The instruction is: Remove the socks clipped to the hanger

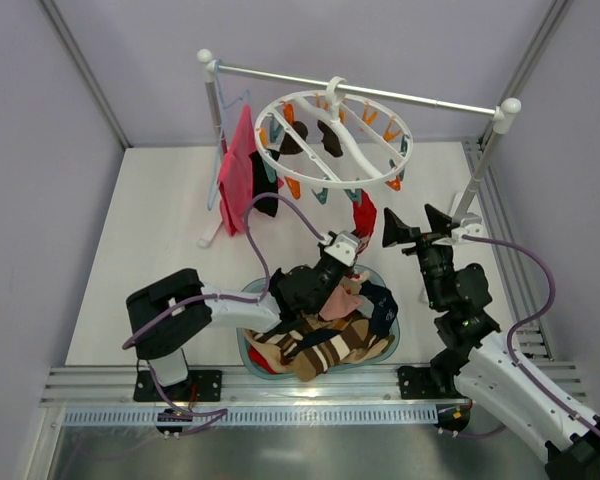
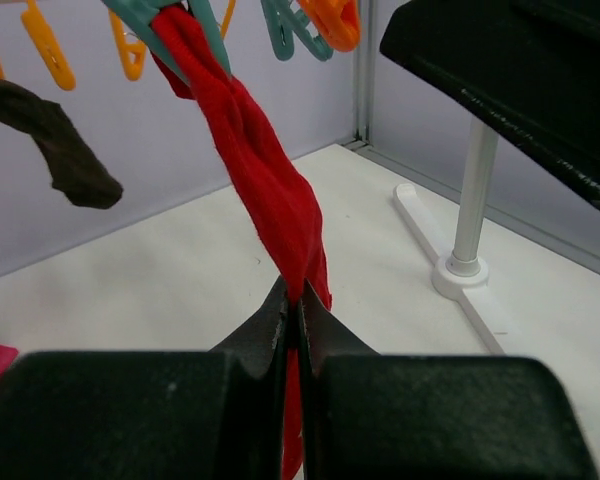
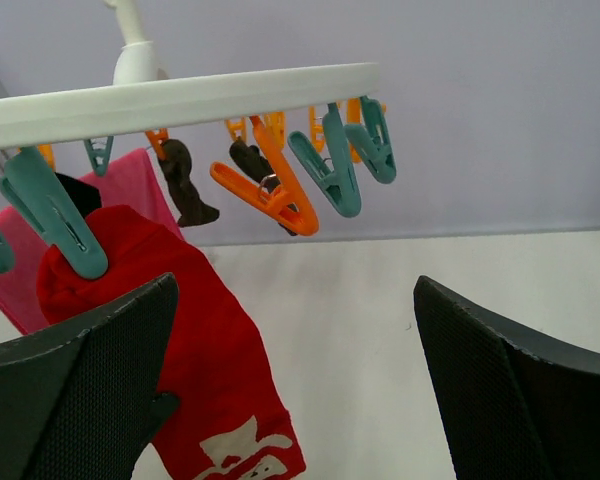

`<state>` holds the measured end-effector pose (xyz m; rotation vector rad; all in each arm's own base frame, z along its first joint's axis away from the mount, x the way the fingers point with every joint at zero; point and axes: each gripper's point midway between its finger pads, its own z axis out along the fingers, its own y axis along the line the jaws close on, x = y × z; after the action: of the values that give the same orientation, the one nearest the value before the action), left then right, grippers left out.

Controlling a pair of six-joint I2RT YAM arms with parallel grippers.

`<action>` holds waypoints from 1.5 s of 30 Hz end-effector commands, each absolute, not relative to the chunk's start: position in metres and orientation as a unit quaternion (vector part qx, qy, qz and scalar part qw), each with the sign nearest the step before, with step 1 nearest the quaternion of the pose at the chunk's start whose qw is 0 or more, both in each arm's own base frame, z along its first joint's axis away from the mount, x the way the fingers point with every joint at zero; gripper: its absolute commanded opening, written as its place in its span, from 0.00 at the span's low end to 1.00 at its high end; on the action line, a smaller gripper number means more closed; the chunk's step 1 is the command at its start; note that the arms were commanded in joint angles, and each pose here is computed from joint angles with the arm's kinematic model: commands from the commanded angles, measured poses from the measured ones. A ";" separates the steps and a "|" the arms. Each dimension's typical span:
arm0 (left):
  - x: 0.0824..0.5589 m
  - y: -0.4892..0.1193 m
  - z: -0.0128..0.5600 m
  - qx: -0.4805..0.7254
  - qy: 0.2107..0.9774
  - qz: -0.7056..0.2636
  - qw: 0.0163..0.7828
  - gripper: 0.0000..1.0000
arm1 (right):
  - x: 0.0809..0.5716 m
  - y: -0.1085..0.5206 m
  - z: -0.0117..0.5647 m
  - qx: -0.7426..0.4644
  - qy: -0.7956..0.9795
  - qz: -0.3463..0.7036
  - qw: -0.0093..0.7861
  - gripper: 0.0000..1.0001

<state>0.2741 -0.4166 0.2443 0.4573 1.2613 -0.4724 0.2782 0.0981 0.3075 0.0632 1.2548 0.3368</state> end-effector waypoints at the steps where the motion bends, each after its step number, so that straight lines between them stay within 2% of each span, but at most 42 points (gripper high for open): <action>1: 0.270 -0.398 0.281 0.169 0.550 -0.230 0.785 0.00 | 0.272 0.115 0.347 -0.004 0.545 0.194 0.815 1.00; 13: 0.247 -0.398 0.288 0.252 0.548 -0.262 0.753 0.00 | 0.267 0.148 0.362 -0.059 0.560 0.211 0.799 1.00; 24: 0.231 -0.438 0.274 0.351 0.539 -0.320 0.695 0.00 | 0.256 0.146 0.358 -0.052 0.566 0.189 0.801 1.00; 45: 0.227 -0.430 0.270 0.356 0.545 -0.315 0.691 0.00 | 0.266 0.178 0.355 -0.094 0.603 0.145 0.779 1.00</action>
<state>0.2309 -0.4337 0.2502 0.8231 1.2610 -0.6769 0.2655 0.1734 0.3367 -0.2111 1.3275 0.3194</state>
